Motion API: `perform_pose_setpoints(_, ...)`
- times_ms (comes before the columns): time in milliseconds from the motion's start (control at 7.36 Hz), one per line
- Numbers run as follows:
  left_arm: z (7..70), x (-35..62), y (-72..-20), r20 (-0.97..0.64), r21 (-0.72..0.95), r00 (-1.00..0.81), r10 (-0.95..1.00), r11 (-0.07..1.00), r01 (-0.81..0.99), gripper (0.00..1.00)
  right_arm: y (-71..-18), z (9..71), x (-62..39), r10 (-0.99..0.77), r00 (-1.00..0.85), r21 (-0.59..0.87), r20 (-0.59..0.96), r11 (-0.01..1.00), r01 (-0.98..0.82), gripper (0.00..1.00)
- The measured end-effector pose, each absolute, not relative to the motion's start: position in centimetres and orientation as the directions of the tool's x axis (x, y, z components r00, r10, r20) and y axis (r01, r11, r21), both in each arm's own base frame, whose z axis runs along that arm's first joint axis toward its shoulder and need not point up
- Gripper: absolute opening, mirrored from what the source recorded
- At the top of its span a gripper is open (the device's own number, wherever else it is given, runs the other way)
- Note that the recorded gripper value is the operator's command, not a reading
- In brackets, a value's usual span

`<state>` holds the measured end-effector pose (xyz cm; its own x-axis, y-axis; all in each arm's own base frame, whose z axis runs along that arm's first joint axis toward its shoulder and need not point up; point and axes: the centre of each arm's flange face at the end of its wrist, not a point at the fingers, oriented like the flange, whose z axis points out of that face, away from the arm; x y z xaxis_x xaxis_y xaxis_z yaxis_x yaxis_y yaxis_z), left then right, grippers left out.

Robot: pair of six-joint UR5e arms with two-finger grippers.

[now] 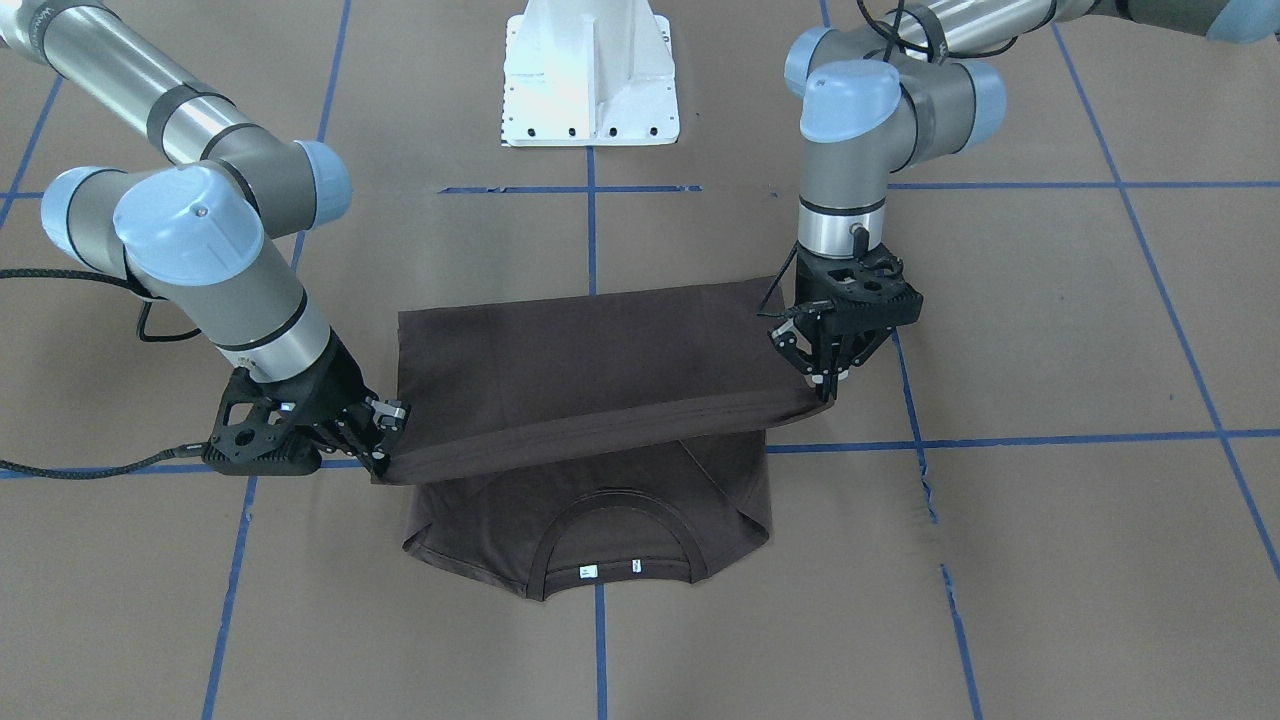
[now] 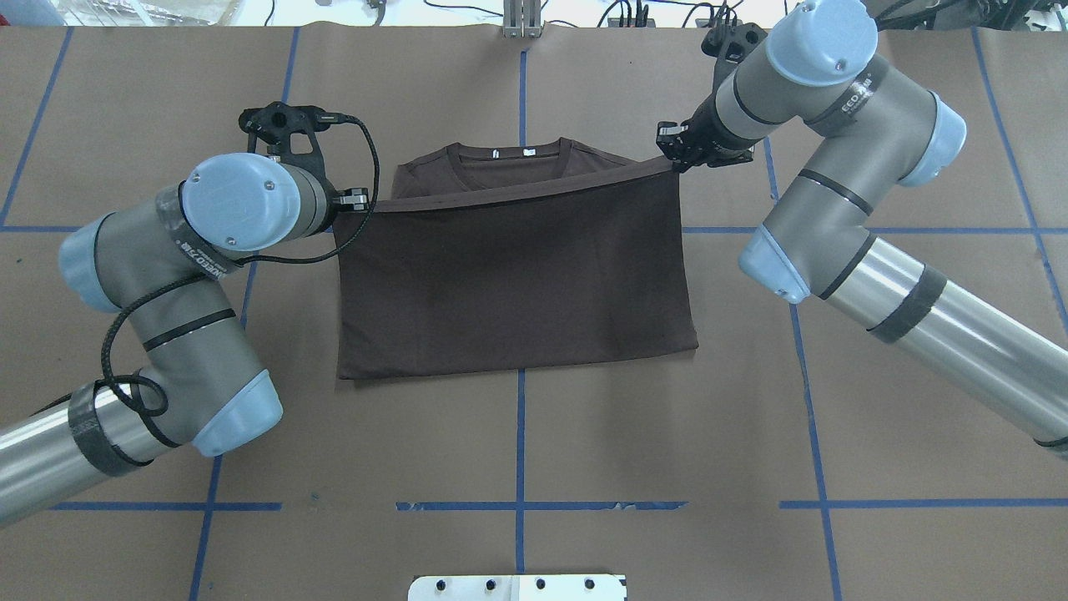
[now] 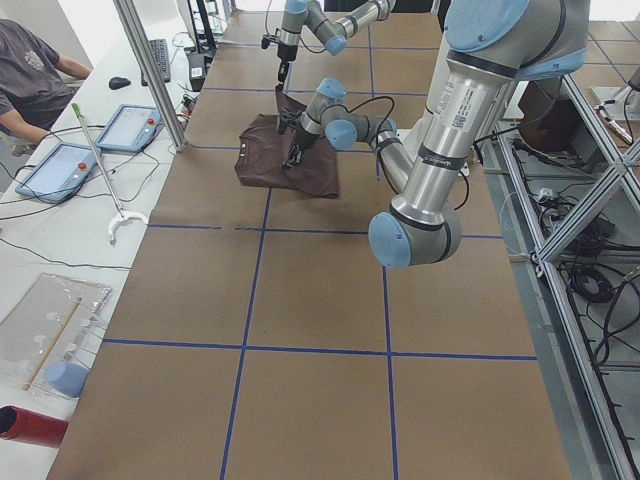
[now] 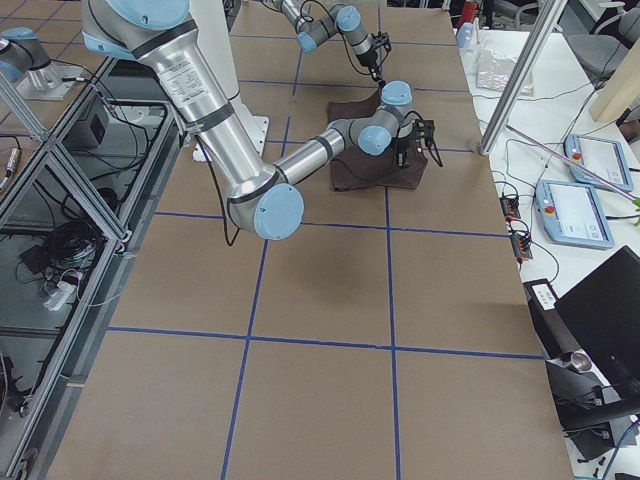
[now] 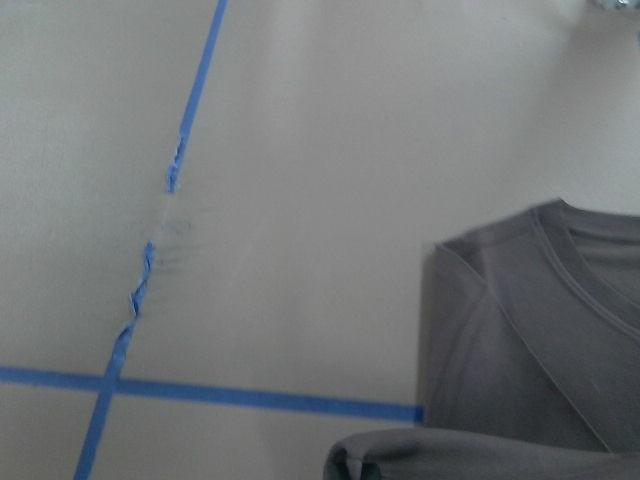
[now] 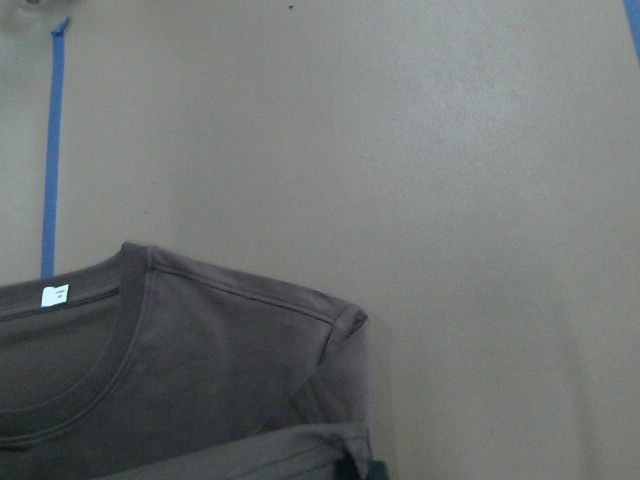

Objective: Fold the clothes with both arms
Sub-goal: 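Lay the hem down at the collar and open both grippers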

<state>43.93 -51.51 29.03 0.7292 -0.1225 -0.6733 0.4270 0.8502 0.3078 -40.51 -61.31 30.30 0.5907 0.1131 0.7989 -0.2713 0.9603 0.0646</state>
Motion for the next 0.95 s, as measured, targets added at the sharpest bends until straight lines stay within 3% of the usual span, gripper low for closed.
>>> perform_pose_setpoints(408,30.6,45.2,-56.0,-0.687,0.314,0.714,-0.137,0.830,0.461,0.00,-64.7,30.1,-41.0,0.149,0.605,0.045,0.782,0.955,-0.293,0.00)
perform_pose_setpoints(816,29.8,45.7,-57.1,-0.687,0.335,0.718,-0.113,0.827,0.451,0.00,-65.6,29.2,-41.6,0.150,0.606,0.045,0.781,0.955,-0.294,0.00)
perform_pose_setpoints(951,29.6,45.8,-57.2,-0.688,0.337,0.718,-0.110,0.828,0.449,0.70,-65.6,29.2,-41.7,0.149,0.606,0.044,0.782,0.955,-0.292,0.43)
